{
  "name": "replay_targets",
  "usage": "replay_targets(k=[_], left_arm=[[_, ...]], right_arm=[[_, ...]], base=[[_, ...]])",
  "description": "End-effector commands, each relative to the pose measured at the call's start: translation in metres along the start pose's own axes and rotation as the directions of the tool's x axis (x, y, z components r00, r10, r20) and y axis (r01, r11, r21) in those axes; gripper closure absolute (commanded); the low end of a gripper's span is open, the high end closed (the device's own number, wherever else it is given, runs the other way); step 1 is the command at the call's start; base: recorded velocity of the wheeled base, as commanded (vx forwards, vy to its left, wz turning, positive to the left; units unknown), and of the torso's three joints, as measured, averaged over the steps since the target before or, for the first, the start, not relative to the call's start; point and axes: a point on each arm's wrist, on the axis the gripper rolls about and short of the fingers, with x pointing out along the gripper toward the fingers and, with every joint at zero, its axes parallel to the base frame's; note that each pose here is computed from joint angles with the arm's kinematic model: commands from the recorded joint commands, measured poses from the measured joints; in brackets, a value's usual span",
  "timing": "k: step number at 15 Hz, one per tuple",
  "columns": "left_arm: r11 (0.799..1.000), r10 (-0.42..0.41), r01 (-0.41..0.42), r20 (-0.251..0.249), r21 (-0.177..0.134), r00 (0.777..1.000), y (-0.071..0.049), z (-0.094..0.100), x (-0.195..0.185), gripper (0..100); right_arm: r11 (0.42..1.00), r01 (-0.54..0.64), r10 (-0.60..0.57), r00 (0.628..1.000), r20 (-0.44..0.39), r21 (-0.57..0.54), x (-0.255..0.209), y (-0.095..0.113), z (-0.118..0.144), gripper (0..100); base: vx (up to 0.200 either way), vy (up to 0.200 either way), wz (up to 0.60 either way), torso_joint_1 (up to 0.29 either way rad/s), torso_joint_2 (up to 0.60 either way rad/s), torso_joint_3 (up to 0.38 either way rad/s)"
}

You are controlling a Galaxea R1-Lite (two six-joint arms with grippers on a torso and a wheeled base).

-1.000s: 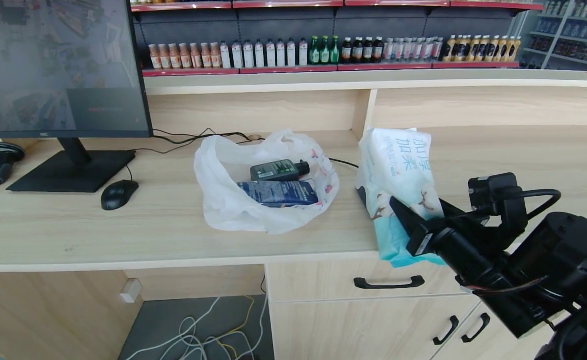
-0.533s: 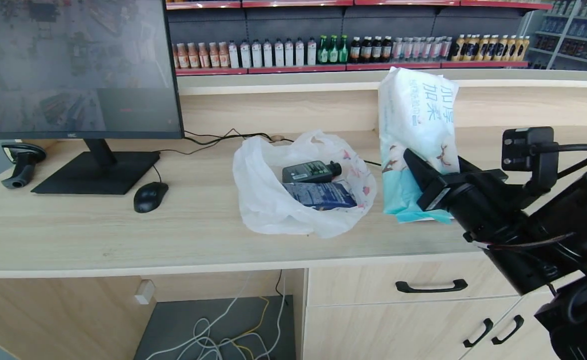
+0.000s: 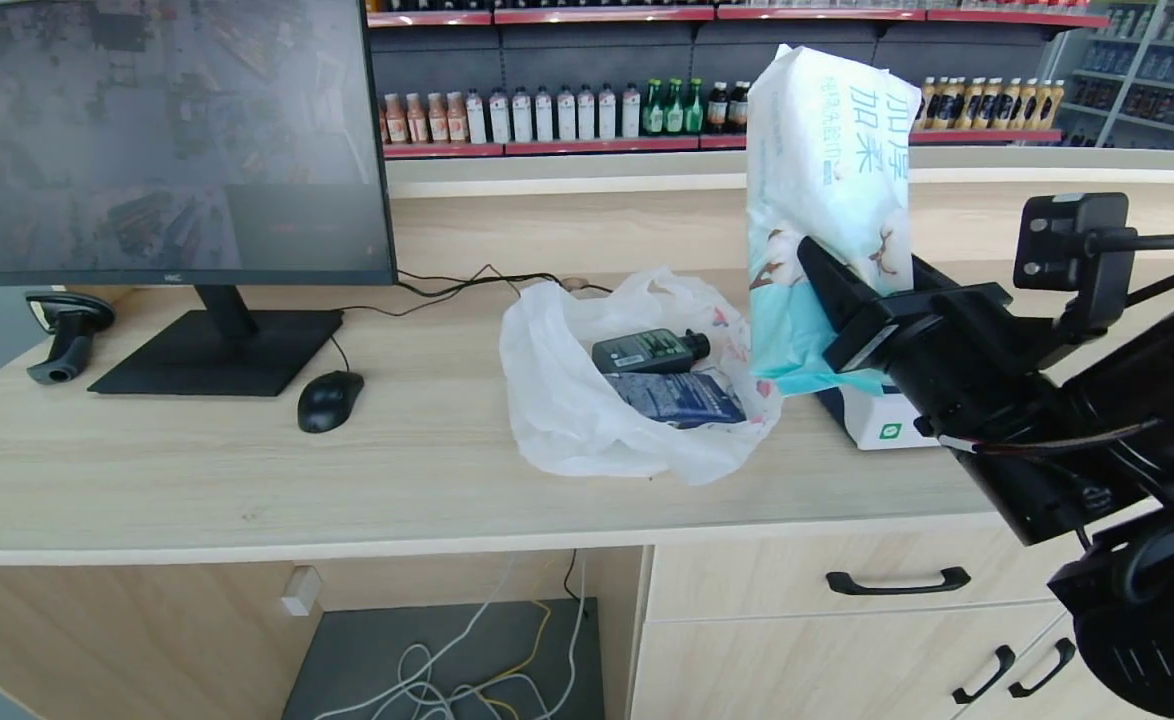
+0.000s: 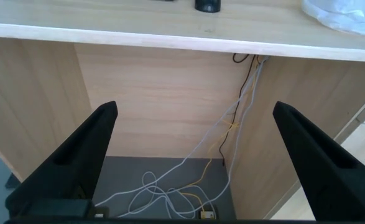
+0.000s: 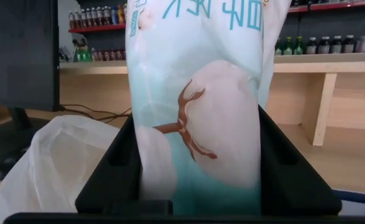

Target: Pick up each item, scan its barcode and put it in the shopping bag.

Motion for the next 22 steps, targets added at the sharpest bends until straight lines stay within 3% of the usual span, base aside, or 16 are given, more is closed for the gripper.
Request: replay_targets(k=[1,4,8,17,22], left_arm=[[1.0,0.0,0.0,-0.001,-0.001,1.0,0.0,0.0,0.0,0],[1.0,0.0,0.0,-0.001,0.001,1.0,0.0,0.0,0.0,0],[1.0,0.0,0.0,-0.001,0.001,1.0,0.0,0.0,0.0,0],[1.0,0.0,0.0,-0.001,0.001,1.0,0.0,0.0,0.0,0],[1.0,0.0,0.0,-0.001,0.001,1.0,0.0,0.0,0.0,0]], right_arm=[[1.0,0.002,-0.002,1.0,0.012,0.003,0.008,0.002,-0.002,100],[0.998,0.049,-0.048,0.999,-0.013,0.031,0.016,0.011,-0.013,100],[0.986,0.025,-0.009,0.995,-0.103,0.164,0.013,0.067,-0.039,100],[0.976,-0.014,0.051,0.985,-0.162,0.219,0.009,0.07,-0.063,100],[0.978,-0.027,0.078,0.967,-0.242,0.205,-0.006,0.069,-0.081,100]], base=[[0.2,0.0,0.0,0.002,-0.01,0.002],[0.0,0.0,0.0,0.0,0.0,0.0],[0.0,0.0,0.0,0.0,0.0,0.0],[0.0,0.0,0.0,0.0,0.0,0.0],[0.0,0.0,0.0,0.0,0.0,0.0]])
